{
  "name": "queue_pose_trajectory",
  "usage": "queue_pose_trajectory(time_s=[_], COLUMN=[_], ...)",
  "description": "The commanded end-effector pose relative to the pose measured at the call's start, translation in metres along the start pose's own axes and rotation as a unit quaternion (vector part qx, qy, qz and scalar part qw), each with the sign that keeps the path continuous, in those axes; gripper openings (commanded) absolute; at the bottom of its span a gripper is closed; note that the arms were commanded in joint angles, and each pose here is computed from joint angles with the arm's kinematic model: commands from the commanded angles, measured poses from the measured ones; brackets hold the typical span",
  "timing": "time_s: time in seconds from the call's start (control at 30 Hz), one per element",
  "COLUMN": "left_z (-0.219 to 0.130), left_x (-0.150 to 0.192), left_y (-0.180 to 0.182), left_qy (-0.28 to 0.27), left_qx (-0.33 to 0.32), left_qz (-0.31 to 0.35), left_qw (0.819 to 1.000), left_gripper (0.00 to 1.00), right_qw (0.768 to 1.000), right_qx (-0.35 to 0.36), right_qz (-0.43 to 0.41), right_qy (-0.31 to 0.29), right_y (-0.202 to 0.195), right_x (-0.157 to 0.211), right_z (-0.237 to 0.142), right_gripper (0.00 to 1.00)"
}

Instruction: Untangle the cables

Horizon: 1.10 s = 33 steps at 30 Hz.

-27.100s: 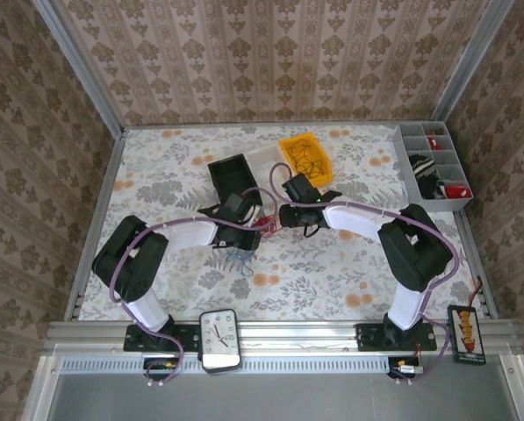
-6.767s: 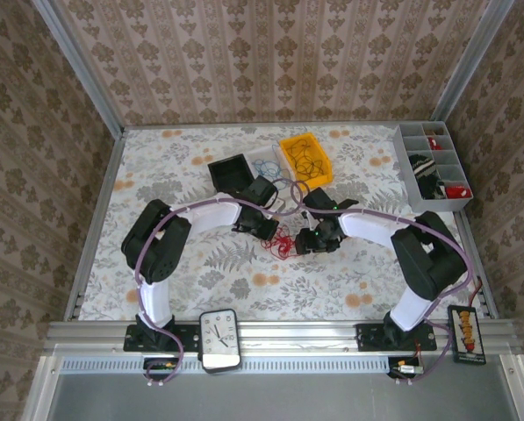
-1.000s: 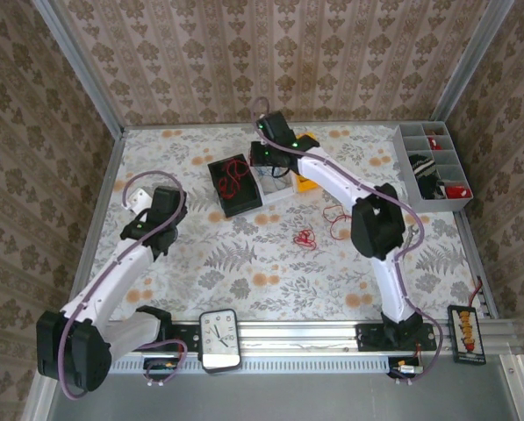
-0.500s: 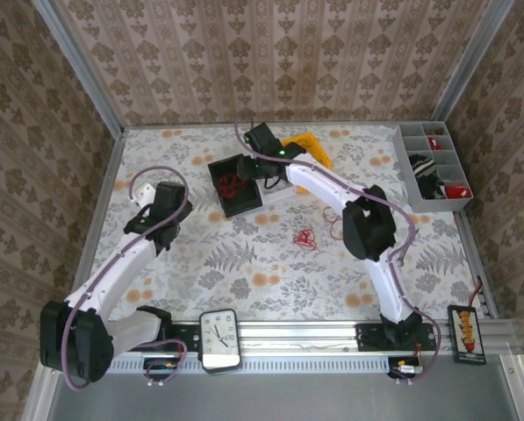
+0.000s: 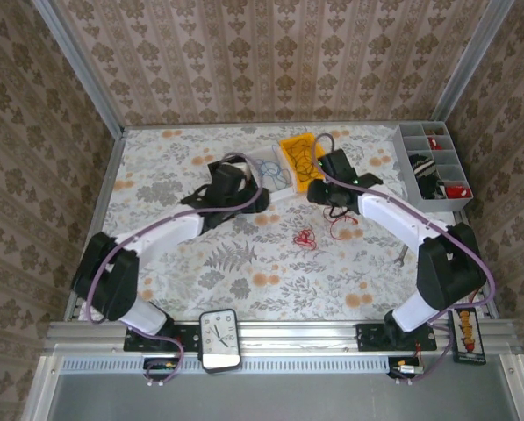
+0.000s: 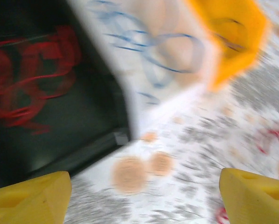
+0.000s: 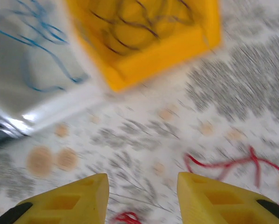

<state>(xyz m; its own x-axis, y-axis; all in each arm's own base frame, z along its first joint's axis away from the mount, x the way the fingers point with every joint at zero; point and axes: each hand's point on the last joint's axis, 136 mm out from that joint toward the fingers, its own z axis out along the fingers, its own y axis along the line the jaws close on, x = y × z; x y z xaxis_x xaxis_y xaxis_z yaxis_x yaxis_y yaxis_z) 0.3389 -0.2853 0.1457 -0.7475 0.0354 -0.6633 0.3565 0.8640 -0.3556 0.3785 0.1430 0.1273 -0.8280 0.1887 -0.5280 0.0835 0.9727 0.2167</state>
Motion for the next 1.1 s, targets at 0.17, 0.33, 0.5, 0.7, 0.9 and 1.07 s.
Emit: queue_pose_trajectory(time_s=[0.17,0.33,0.5,0.7,0.9,1.07], left_z=[0.04,0.052,0.071,0.081,0.086,0.066], left_x=[0.048,0.083,0.105,0.118,0.116,0.05], left_y=[-0.095,-0.112,-0.111,-0.115,-0.112,-0.113], left_qy=[0.13,0.208,0.255,0.286,0.286,0.176], left_qx=[0.174,0.189,0.174,0.178,0.164,0.149], left_qz=[0.155,0.24,0.271,0.271,0.271,0.243], left_qw=[0.964,0.929,0.912,0.902,0.904,0.942], left_gripper=[0.76,0.74,0.63,0.48,0.14,0.0], right_qw=[0.995,0.992,0.989,0.99,0.99,0.991], right_qx=[0.068,0.069,0.052,0.043,0.033,0.028], right_qz=[0.048,0.097,0.132,0.129,0.134,0.131], right_qy=[0.054,0.049,0.038,0.029,0.012,0.009], right_y=[-0.063,-0.082,-0.091,-0.089,-0.086,-0.085], right_x=[0.034,0.031,0.02,0.015,0.009,0.009], right_z=[-0.007,-0.009,-0.011,-0.017,-0.02,-0.021], right_gripper=[0.45,0.45,0.45,0.45,0.45,0.45])
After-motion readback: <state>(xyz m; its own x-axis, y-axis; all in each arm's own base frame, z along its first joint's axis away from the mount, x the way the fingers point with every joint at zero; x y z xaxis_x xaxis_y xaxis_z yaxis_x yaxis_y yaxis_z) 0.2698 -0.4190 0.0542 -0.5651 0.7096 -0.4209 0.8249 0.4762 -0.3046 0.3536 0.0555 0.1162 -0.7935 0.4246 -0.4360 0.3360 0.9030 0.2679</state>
